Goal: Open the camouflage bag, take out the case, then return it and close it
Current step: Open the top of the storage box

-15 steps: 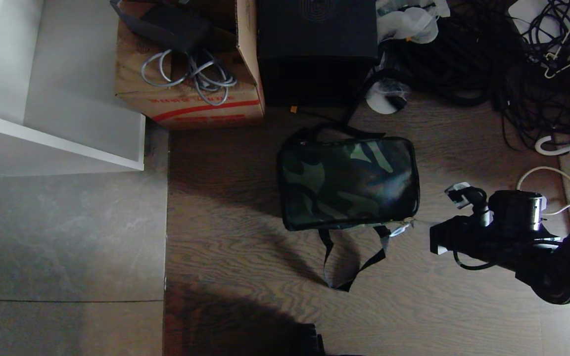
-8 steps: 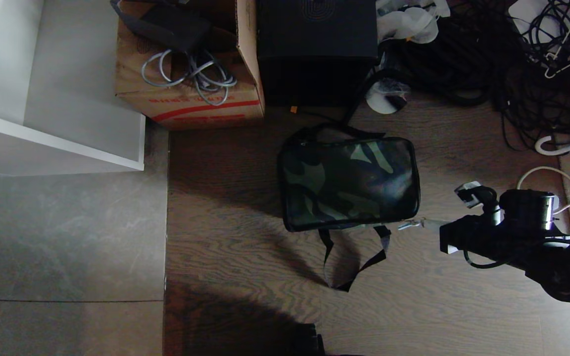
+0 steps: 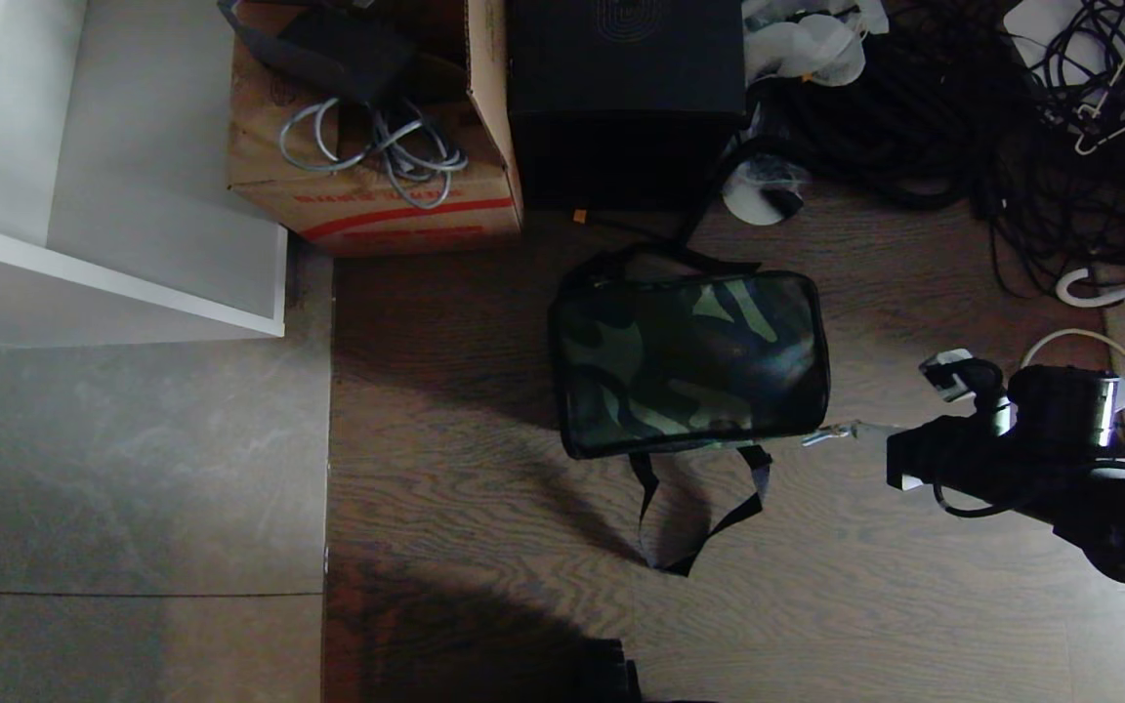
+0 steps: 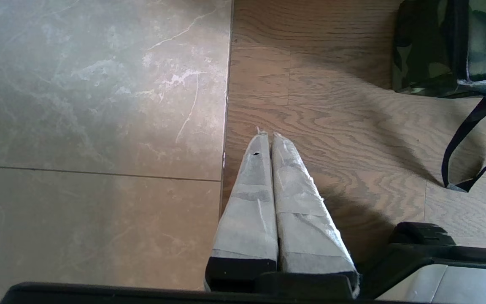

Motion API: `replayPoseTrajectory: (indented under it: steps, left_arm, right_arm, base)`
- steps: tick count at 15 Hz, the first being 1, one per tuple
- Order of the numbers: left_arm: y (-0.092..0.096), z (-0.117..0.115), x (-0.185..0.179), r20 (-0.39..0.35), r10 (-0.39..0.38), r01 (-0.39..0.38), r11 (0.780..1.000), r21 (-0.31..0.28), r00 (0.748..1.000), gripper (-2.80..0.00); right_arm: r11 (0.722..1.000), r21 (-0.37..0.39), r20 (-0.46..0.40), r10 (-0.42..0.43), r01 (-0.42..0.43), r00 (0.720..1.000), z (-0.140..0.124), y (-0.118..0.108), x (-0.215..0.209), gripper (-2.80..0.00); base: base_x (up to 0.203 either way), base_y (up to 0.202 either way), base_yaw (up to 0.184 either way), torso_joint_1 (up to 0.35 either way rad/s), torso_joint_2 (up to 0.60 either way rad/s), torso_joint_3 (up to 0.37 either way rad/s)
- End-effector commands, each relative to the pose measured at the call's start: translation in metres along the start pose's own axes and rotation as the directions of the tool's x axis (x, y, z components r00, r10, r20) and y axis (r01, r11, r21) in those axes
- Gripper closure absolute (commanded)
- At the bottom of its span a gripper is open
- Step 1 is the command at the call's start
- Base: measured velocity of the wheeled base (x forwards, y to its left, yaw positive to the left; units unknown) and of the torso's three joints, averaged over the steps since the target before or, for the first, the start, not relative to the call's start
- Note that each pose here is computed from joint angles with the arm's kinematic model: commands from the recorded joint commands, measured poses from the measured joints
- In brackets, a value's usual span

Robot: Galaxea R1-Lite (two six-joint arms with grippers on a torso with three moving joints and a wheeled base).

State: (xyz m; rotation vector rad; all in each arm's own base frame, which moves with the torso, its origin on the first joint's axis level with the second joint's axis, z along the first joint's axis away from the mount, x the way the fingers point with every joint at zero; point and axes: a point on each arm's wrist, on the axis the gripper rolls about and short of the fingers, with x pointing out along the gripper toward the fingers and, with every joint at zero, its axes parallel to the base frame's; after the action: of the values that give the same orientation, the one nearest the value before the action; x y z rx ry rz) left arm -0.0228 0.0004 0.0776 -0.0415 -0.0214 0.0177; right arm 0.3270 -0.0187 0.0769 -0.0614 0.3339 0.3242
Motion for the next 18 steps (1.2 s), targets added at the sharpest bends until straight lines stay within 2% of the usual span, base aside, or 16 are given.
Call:
replayPoseTrajectory:
  steps: [1,3,11,16,18]
  left_arm:
    - [0.000,-0.003,0.001,-0.009,0.001,-0.001,1.000,-0.002,1.000,0.00]
    - [0.000,-0.003,0.001,-0.009,0.001,-0.001,1.000,-0.002,1.000,0.00]
    - [0.000,-0.003,0.001,-0.009,0.001,-0.001,1.000,-0.002,1.000,0.00]
    - [0.000,-0.003,0.001,-0.009,0.001,-0.001,1.000,-0.002,1.000,0.00]
    - [0.000,-0.003,0.001,-0.009,0.001,-0.001,1.000,0.000,1.000,0.00]
  right_arm:
    - [1.000,-0.004,0.012,-0.017,0.017,1.000,0.002,-0.007,0.001,0.00]
    - [1.000,-0.002,0.006,-0.015,0.015,1.000,0.004,-0.008,0.002,0.00]
    - [1.000,-0.016,0.075,-0.018,0.019,0.997,0.022,-0.014,0.012,0.00]
    - [0.994,0.106,0.131,0.009,-0.023,0.991,0.038,-0.007,0.017,0.00]
    - [0.990,0.132,0.165,0.023,-0.045,0.986,0.047,-0.002,0.018,0.00]
  base:
    - [0.000,0.000,0.000,0.000,0.00,0.000]
    - [0.000,0.000,0.000,0.000,0.00,0.000]
    - [0.000,0.000,0.000,0.000,0.00,0.000]
    - [0.000,0.000,0.000,0.000,0.00,0.000]
    - [0.000,0.000,0.000,0.000,0.00,0.000]
